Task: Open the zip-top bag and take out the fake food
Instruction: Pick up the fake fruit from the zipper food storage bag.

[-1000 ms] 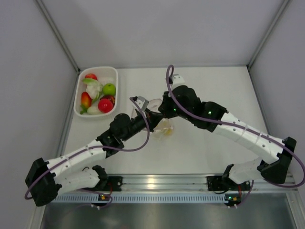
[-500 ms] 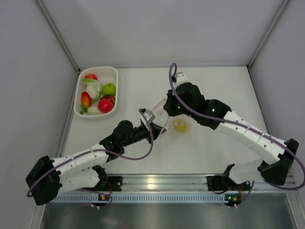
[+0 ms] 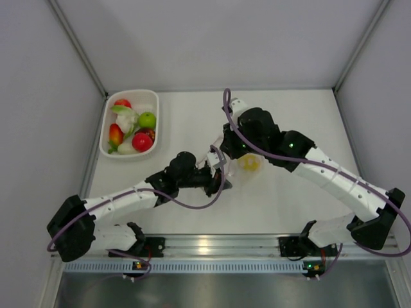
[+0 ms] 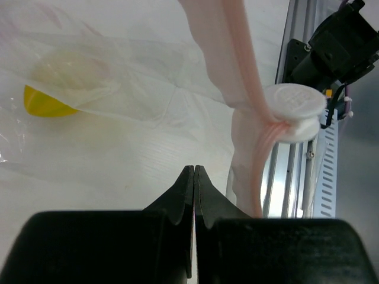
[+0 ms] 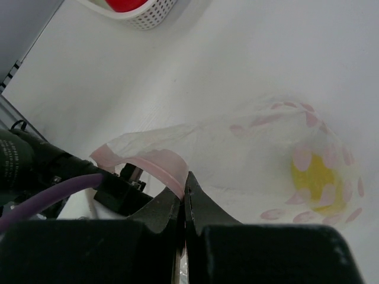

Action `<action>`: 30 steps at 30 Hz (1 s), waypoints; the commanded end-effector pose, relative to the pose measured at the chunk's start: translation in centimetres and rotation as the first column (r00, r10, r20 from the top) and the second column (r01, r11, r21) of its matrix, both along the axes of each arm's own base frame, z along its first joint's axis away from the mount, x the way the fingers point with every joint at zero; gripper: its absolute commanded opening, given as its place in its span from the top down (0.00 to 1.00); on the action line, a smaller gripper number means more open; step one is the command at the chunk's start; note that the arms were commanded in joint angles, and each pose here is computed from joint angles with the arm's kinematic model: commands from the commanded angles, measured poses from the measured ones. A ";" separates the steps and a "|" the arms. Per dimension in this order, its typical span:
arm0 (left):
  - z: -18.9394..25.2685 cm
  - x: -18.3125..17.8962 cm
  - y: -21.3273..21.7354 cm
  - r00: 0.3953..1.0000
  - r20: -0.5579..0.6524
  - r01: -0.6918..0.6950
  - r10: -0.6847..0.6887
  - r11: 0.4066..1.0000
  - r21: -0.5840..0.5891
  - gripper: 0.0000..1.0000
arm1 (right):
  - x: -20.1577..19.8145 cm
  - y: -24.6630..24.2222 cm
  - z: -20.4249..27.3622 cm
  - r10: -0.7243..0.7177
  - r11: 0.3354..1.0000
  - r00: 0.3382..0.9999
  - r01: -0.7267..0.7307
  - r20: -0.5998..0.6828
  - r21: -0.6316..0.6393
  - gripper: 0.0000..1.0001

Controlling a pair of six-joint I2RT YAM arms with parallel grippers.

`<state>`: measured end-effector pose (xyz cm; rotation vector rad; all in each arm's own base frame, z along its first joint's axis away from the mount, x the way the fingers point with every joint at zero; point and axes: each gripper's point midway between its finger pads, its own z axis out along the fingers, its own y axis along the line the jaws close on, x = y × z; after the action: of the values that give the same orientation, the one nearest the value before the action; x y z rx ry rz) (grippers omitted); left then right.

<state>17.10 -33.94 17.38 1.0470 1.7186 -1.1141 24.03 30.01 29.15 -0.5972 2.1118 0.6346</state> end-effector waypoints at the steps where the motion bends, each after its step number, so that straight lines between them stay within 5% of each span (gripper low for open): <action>1: -0.6 -1.0 -0.3 0.997 -0.032 0.075 -0.073 0.995 0.060 1.00 | -0.4 -0.3 5.0 0.053 0.993 0.990 -0.066 0.129 0.101 1.00; 11: -3.3 0.9 -0.2 0.996 -0.084 -0.007 0.024 0.981 0.193 1.00 | -1.5 -1.5 6.3 0.075 0.985 0.972 -0.107 0.221 0.136 1.00; 18: -7.3 2.9 1.2 0.978 -0.125 -0.106 0.168 0.912 0.396 1.00 | -1.5 -2.8 6.5 0.033 0.986 0.962 -0.074 0.269 0.146 1.00; 30: -7.2 6.9 4.9 0.913 0.039 -0.365 0.406 0.771 0.522 1.00 | -1.1 -3.4 4.8 -0.012 0.989 0.966 -0.026 0.257 0.145 1.00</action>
<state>22.04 -32.92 12.46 1.0374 2.0642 -0.6788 24.38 25.25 27.96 -0.6237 1.9898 0.4754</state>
